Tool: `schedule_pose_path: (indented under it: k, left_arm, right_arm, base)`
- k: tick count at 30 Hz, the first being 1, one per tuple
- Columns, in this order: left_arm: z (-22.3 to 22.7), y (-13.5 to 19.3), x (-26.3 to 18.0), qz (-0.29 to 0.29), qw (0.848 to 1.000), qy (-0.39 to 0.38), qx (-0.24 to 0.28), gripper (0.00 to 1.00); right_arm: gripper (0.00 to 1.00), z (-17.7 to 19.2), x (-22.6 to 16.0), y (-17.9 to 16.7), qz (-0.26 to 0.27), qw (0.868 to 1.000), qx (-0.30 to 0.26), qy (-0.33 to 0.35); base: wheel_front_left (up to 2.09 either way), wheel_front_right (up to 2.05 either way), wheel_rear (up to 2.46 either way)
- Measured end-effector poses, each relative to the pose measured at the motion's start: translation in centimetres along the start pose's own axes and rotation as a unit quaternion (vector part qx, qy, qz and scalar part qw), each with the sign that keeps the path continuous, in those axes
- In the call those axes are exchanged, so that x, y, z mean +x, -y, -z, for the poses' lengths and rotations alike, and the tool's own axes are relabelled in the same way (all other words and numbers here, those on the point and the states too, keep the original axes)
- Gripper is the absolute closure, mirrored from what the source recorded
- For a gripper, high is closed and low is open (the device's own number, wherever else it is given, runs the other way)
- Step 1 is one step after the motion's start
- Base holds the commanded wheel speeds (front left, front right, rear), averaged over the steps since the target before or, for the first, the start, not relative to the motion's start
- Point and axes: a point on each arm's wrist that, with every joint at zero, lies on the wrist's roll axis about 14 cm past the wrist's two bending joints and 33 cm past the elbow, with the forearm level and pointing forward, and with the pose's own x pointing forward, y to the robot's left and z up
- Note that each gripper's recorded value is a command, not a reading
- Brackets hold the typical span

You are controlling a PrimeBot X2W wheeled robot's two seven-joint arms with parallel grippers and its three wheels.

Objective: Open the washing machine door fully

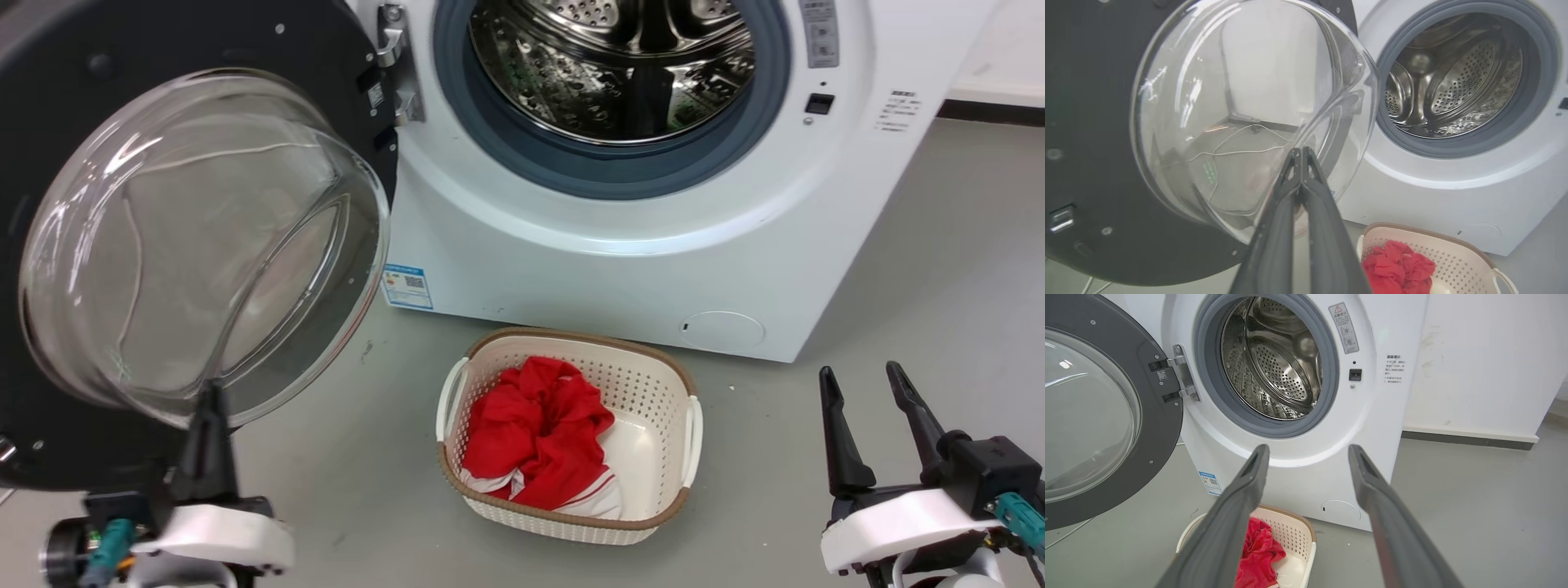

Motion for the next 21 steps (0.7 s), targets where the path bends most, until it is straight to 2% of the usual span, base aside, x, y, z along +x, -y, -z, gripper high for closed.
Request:
schedule_pose_path:
  k: [7, 15, 16, 18, 19, 20, 21]
  left_arm:
    - [1.0, 7.0, 1.0, 0.098, 0.995, -0.011, -0.026, 1.00]
    - [1.1, 12.3, 2.1, 0.171, 0.985, -0.009, -0.019, 1.00]
    - [1.0, 12.9, 2.2, 0.179, 0.984, -0.007, -0.018, 0.97]
    - [0.8, 13.7, 2.5, 0.185, 0.983, -0.003, -0.018, 0.59]
    - [0.9, 14.0, 2.5, 0.187, 0.982, -0.004, -0.019, 0.47]
    - [0.9, 14.2, 2.4, 0.190, 0.982, -0.004, -0.019, 0.17]
    - [0.9, 14.4, 2.4, 0.191, 0.981, -0.004, -0.018, 0.00]
  right_arm:
    - [0.00, -1.1, -1.6, 2.5, 0.039, 0.999, -0.011, 0.012]
    - [0.00, -1.8, -3.9, 4.8, 0.081, 0.996, -0.022, 0.017]
    - [0.00, -1.9, -4.2, 5.0, 0.085, 0.996, -0.022, 0.018]
    - [0.00, -2.0, -4.7, 5.3, 0.092, 0.995, -0.017, 0.020]
    - [0.00, -2.1, -4.9, 5.5, 0.095, 0.995, -0.018, 0.020]
    - [0.00, -2.2, -5.1, 5.6, 0.097, 0.995, -0.018, 0.021]
    - [0.00, -2.2, -5.3, 5.7, 0.099, 0.995, -0.019, 0.021]
  base:
    - [0.00, 0.00, 0.00]
    - [0.00, 0.00, 0.00]
    - [0.00, 0.00, 0.00]
    - [0.00, 0.00, 0.00]
    - [0.00, 0.00, 0.00]
    - [0.00, 0.00, 0.00]
    - [0.00, 0.00, 0.00]
